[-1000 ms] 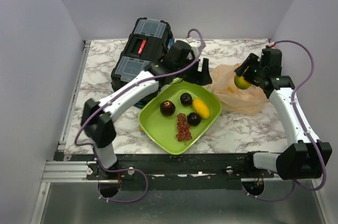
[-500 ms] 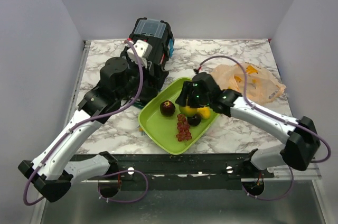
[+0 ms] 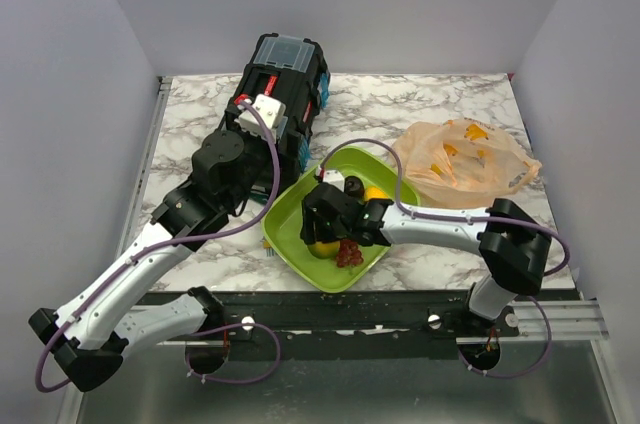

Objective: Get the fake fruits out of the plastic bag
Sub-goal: Place the fake fruit in the bin.

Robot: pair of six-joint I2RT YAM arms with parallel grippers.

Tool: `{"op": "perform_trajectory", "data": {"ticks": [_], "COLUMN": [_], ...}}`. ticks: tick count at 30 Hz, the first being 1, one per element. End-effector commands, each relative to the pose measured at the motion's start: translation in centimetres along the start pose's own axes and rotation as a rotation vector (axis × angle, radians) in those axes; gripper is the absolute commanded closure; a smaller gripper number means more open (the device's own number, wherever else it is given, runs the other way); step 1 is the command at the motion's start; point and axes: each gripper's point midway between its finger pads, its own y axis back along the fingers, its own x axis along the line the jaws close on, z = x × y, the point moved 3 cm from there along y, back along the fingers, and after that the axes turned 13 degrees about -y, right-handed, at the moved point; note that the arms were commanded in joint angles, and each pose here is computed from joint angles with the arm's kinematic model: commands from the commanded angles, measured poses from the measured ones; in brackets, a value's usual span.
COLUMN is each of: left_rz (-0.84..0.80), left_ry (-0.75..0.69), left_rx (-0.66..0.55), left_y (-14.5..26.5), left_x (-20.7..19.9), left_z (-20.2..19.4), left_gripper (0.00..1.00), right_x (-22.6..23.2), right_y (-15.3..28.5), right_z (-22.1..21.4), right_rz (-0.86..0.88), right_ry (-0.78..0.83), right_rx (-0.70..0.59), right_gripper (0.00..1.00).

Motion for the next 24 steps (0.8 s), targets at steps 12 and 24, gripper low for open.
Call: {"op": "perform_trajectory", "data": {"ticks": [12, 24], "left_rz": [0.023, 0.028], "left_ry": [-0.028, -0.029], "left_rx": [0.01, 0.014], "left_y": [-1.3, -1.3], "left_x": [-0.3, -0.2], "left_z": [-0.5, -0.6], "left_gripper": [0.15, 0.14], "right_x": [-3.1, -1.2], "right_y": [-2.9, 1.9], "right_z": [-3.3, 1.3], "right_rz": [-0.144, -0.135], "right_ry": [0.064, 0.055], "right_rx": [-0.033, -0.175], "right_gripper": [0.33, 0.12]}}
